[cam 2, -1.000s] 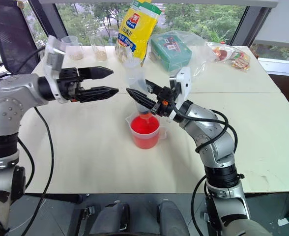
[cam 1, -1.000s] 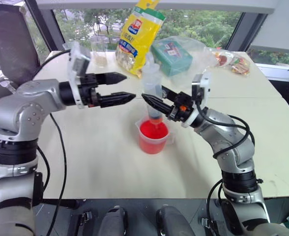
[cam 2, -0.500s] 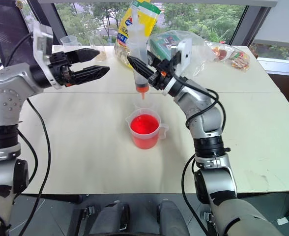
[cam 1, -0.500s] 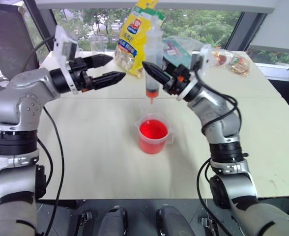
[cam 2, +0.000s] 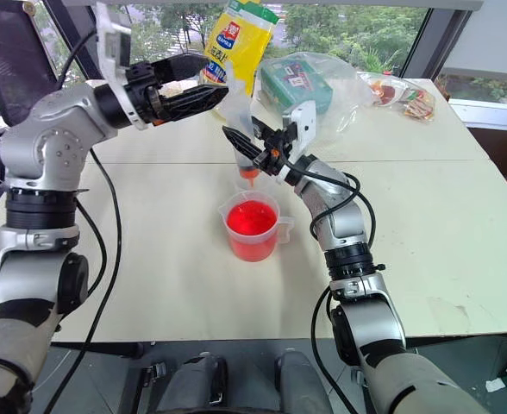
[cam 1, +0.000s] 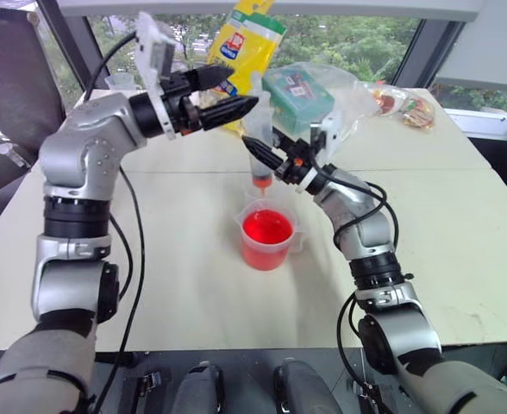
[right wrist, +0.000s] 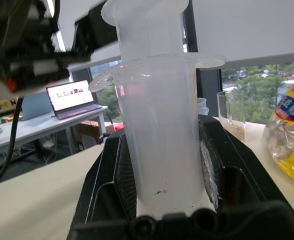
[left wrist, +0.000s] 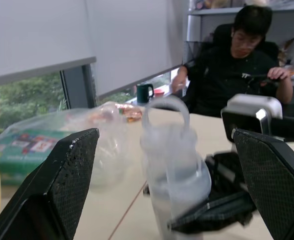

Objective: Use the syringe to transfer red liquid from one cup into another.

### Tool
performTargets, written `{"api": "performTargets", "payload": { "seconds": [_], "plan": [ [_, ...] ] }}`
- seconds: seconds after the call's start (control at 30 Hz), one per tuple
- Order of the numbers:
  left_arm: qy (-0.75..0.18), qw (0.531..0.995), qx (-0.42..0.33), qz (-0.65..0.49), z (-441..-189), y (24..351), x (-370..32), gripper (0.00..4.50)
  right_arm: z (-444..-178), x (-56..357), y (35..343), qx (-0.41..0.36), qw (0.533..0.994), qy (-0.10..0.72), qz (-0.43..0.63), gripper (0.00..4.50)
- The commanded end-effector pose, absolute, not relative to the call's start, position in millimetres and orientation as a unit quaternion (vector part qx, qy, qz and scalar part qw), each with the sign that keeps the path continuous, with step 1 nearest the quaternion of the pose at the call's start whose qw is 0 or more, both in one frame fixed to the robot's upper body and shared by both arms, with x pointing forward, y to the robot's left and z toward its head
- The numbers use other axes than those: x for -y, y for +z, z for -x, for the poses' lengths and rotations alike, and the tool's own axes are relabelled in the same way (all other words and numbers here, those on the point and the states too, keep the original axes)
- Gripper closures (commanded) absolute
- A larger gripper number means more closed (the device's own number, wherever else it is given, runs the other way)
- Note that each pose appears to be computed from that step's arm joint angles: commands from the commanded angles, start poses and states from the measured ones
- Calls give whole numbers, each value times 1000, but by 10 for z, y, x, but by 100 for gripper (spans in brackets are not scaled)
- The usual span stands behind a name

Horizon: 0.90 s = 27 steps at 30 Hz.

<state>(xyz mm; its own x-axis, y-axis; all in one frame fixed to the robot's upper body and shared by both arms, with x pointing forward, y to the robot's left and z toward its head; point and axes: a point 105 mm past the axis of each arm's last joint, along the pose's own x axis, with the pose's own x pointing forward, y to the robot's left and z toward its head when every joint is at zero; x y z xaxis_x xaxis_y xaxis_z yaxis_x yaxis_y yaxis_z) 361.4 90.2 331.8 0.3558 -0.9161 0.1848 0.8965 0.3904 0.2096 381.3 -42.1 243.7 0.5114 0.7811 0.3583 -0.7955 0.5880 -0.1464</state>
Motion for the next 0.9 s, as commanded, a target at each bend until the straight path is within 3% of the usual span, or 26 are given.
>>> {"api": "performTargets", "payload": {
  "seconds": [0.03, 0.5, 0.6, 0.83, 0.9],
  "plan": [
    [-574, 803, 149, -53, -3536, 3401, -841, 11, -3777, 405, 2556, 223, 862, 454, -13, 317],
    [-606, 784, 126, -46, -3530, 3301, -695, 11, -3837, 403, 2563, 224, 865, 448, -8, 317],
    [-603, 787, 123, -43, -3580, 3272, -669, 91, -3833, 393, 2569, 225, 864, 450, -7, 317],
    [-596, 792, 125, -35, -3672, 3270, -626, 438, -3817, 374, 2582, 228, 862, 453, -4, 317],
    [-594, 794, 125, -38, -3692, 3261, -616, 445, -3810, 372, 2595, 230, 861, 454, -3, 317]
  ]
}}
